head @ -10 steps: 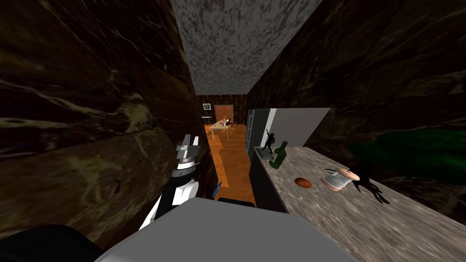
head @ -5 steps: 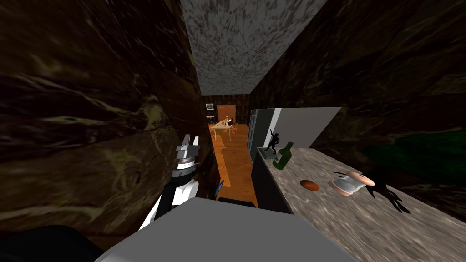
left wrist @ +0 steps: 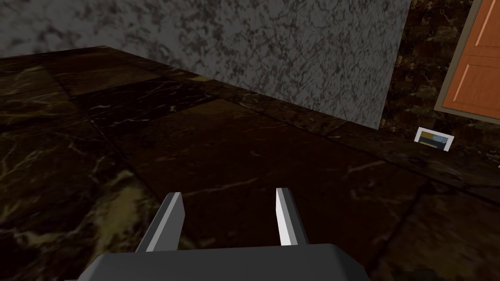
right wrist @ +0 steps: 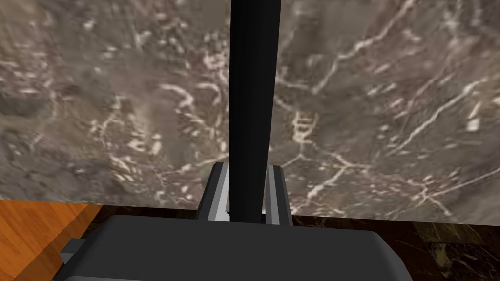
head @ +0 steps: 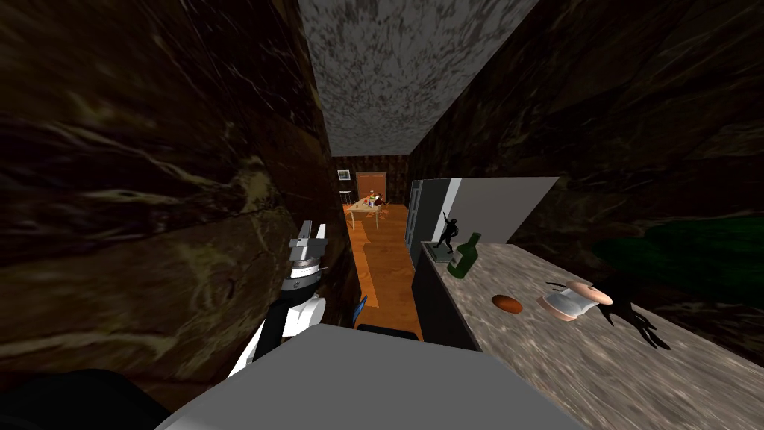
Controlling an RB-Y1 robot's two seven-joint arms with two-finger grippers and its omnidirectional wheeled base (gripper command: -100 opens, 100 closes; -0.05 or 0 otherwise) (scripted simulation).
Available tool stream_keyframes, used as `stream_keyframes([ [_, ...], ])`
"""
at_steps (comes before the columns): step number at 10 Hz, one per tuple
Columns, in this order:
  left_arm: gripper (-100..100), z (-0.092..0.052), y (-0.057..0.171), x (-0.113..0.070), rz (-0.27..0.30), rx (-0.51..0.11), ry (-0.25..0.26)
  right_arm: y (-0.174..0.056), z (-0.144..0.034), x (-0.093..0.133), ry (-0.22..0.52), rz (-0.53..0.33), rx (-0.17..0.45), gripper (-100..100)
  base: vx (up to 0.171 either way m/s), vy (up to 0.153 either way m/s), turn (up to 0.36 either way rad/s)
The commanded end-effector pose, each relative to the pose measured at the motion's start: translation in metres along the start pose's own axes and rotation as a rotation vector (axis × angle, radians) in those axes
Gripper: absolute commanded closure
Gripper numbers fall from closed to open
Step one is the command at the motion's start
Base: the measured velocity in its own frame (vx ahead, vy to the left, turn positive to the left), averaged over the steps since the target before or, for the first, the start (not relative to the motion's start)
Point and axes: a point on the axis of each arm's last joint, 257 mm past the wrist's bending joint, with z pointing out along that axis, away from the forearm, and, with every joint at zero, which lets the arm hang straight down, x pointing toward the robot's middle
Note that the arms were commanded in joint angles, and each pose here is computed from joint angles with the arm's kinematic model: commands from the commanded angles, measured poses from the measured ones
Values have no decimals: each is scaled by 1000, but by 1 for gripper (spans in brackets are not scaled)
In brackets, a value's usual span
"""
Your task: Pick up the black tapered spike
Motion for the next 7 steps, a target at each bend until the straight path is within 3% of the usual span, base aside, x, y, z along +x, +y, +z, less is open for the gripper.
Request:
stream_keyframes([
  [1, 0, 0, 0, 0, 0, 0, 0, 0, 0, 0, 0, 0, 0, 100, 0, 0, 0],
  [2, 0, 0, 0, 0, 0, 0, 0, 0, 0, 0, 0, 0, 0, 0, 0, 0, 0],
  [3, 0, 0, 0, 0, 0, 0, 0, -2, -5, -5, -1, -11, 0, 100, 18, -28, -133],
  [7, 0, 0, 0, 0, 0, 0, 0, -6, -19, -20, -1, -41, -3, 100, 24, -40, -81],
])
